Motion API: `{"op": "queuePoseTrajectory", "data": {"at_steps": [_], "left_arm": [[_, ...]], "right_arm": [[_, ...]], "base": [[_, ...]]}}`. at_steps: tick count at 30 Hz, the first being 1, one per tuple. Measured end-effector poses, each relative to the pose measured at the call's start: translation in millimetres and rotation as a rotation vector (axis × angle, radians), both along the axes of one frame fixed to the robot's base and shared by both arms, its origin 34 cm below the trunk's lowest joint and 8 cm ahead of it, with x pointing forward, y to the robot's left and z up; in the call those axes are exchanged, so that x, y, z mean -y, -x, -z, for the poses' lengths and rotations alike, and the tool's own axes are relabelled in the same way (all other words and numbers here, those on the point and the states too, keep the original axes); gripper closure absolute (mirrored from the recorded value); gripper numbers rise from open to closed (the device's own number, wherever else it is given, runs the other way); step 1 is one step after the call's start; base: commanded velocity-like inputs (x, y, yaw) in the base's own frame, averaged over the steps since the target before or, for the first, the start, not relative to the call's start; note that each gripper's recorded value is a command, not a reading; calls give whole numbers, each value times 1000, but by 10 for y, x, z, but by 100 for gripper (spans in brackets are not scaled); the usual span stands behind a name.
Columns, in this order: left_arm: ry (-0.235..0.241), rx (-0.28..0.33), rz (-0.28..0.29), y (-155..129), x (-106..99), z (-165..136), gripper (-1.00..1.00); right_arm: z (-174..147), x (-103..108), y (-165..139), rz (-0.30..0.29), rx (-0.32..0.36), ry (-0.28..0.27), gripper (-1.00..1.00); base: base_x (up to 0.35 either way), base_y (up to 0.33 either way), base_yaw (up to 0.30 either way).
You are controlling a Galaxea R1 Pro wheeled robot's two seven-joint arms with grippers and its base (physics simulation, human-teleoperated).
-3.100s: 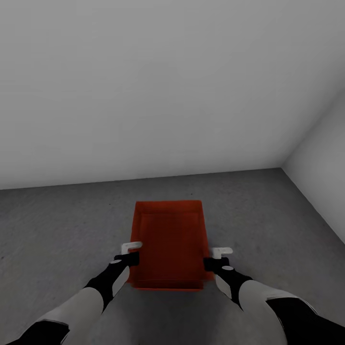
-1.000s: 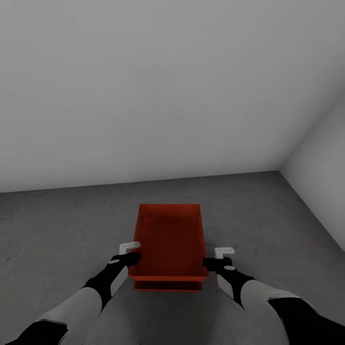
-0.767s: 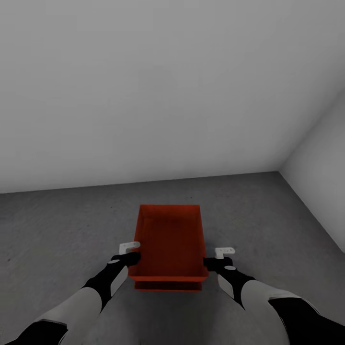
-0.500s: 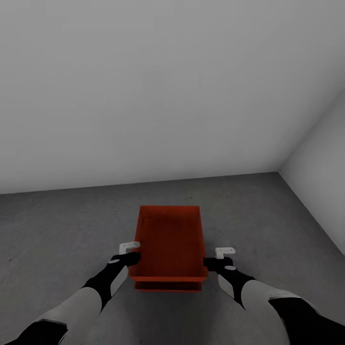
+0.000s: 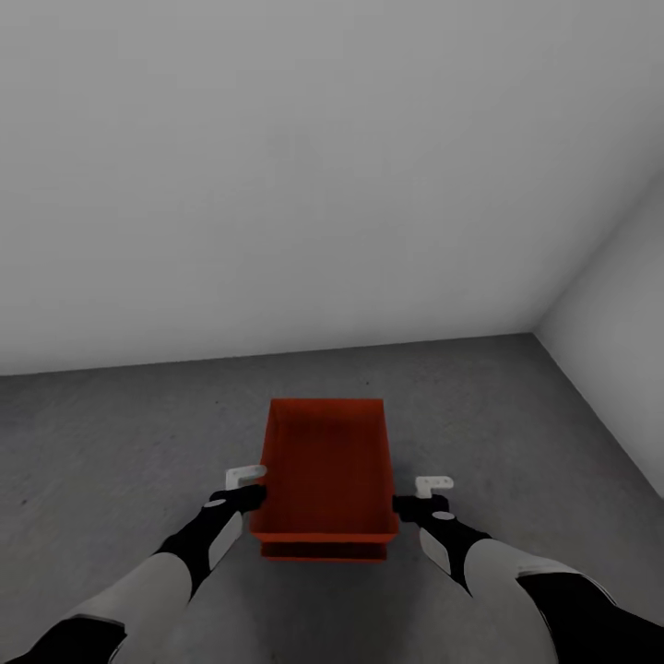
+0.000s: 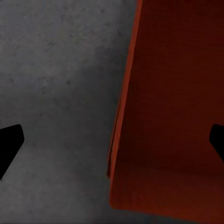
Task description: Move the two storage containers from the living room to the garage. In the garage, place one container on the floor and stack the other container on top of it (either order is fine).
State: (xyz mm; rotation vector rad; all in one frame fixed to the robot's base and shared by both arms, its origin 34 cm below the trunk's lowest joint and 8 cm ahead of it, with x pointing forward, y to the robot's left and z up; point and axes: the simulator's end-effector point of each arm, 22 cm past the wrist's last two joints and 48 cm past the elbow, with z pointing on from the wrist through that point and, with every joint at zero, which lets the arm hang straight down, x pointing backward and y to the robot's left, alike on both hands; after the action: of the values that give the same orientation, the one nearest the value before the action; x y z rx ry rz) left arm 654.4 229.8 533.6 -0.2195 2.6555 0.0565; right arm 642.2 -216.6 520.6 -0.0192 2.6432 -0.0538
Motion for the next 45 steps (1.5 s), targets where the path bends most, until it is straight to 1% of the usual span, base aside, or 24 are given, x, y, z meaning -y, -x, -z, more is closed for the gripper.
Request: {"op": "queuePoseTrajectory", "data": {"at_steps": [7, 19, 23, 24, 25, 26, 28, 29, 30, 31, 33, 34, 35, 37, 39, 40, 41, 43, 45], "left_arm": [[-22, -7, -8, 30, -187, -82, -100], [-15, -36, -38, 163, -249, -179, -100], [-25, -103, -48, 464, -326, -82, -100], [-29, -133, -54, 602, -354, -35, -100], [-31, -148, -58, 671, -367, -20, -100], [-33, -175, -67, 799, -394, 15, -100], [-36, -203, -76, 932, -425, 35, -100], [-43, -231, -86, 1066, -487, 64, -100], [-48, -247, -92, 1143, -529, 72, -100], [-58, -273, -105, 1273, -618, 91, -100], [-67, -294, -117, 1388, -705, 89, -100], [-73, -308, -128, 1468, -768, 91, -100], [-75, -314, -133, 1504, -795, 85, -100], [-79, -329, -154, 1604, -880, 75, -100], [-81, -334, -164, 1641, -919, 54, -100], [-82, -337, -172, 1662, -947, 44, -100], [-82, -338, -175, 1671, -957, 33, -100], [-83, -341, -182, 1696, -981, 12, -100], [-83, -342, -184, 1705, -987, -11, -100]], "right_arm": [[-98, 82, 2, 4, 1, 10, -100], [-257, 157, 20, 3, -1, 19, -100], [-308, 175, 26, 7, -1, 20, -100], [-321, 184, 29, 8, -1, 21, -100], [-333, 192, 31, 8, -1, 22, -100], [-345, 222, 32, 9, -1, 25, -100], [-369, 261, 38, 10, -2, 29, -100], [-377, 301, 47, 11, -4, 33, -100], [-387, 324, 54, 12, -6, 36, -100], [-384, 394, 86, 14, -15, 44, -100], [-394, 504, 124, 17, -27, 57, -100], [-395, 624, 157, 21, -39, 72, -100], [-401, 683, 177, 23, -45, 79, -100], [-371, 840, 334, 28, -74, 97, -100], [-338, 894, 495, 29, -98, 104, -100], [-282, 957, 705, 31, -128, 111, -100], [-255, 995, 833, 31, -145, 116, -100], [-152, 1105, 1324, 33, -211, 130, -100], [-129, 1130, 1539, 30, -238, 134, -100]], "base": [[0, 0, 0], [0, 0, 0], [0, 0, 0], [0, 0, 0], [0, 0, 0], [0, 0, 0], [0, 0, 0], [0, 0, 0], [0, 0, 0], [0, 0, 0], [0, 0, 0], [0, 0, 0], [0, 0, 0], [0, 0, 0], [0, 0, 0], [0, 0, 0], [0, 0, 0], [0, 0, 0], [0, 0, 0]]}}
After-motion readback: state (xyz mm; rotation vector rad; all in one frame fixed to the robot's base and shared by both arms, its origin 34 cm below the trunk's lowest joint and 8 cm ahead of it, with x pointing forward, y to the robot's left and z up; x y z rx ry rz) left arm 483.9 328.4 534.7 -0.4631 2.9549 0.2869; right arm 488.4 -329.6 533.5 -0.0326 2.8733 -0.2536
